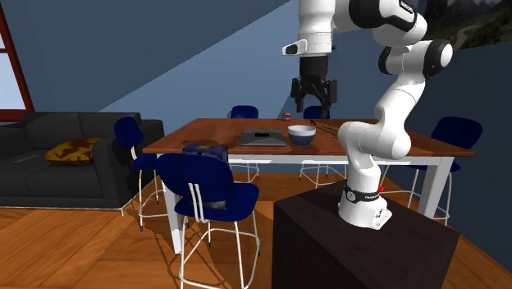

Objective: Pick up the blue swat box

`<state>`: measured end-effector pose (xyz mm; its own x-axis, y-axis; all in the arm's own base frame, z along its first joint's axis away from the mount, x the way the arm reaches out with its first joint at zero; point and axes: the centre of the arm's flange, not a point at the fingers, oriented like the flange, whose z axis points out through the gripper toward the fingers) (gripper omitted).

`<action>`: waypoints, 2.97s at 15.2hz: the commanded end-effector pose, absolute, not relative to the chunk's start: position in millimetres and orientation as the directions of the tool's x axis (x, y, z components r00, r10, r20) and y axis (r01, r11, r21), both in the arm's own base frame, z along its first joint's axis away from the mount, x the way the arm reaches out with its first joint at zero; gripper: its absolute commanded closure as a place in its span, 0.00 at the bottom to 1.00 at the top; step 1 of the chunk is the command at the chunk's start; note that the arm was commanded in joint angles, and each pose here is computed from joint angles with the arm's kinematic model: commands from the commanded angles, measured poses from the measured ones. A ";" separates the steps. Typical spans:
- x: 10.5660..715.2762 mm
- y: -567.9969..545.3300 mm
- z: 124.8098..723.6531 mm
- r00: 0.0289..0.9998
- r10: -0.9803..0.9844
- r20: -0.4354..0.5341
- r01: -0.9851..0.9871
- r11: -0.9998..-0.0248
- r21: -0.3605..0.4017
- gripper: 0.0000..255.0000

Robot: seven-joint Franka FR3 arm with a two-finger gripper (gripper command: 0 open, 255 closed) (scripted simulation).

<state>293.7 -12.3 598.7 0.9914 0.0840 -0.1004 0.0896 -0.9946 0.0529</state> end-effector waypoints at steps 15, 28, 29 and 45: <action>388.6 -142.4 533.1 0.998 -0.064 0.008 -0.064 -0.995 0.077 0.00; 464.5 -276.1 483.5 0.974 -0.198 0.111 -0.208 -0.975 0.083 0.00; 469.8 -286.8 480.1 0.971 -0.208 0.119 -0.218 -0.972 0.083 0.00; 541.5 -466.1 433.4 0.900 -0.361 0.244 -0.388 -0.919 0.070 0.00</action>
<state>536.6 -456.7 435.6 0.9058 -0.3522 0.2356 -0.3776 -0.9232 0.0717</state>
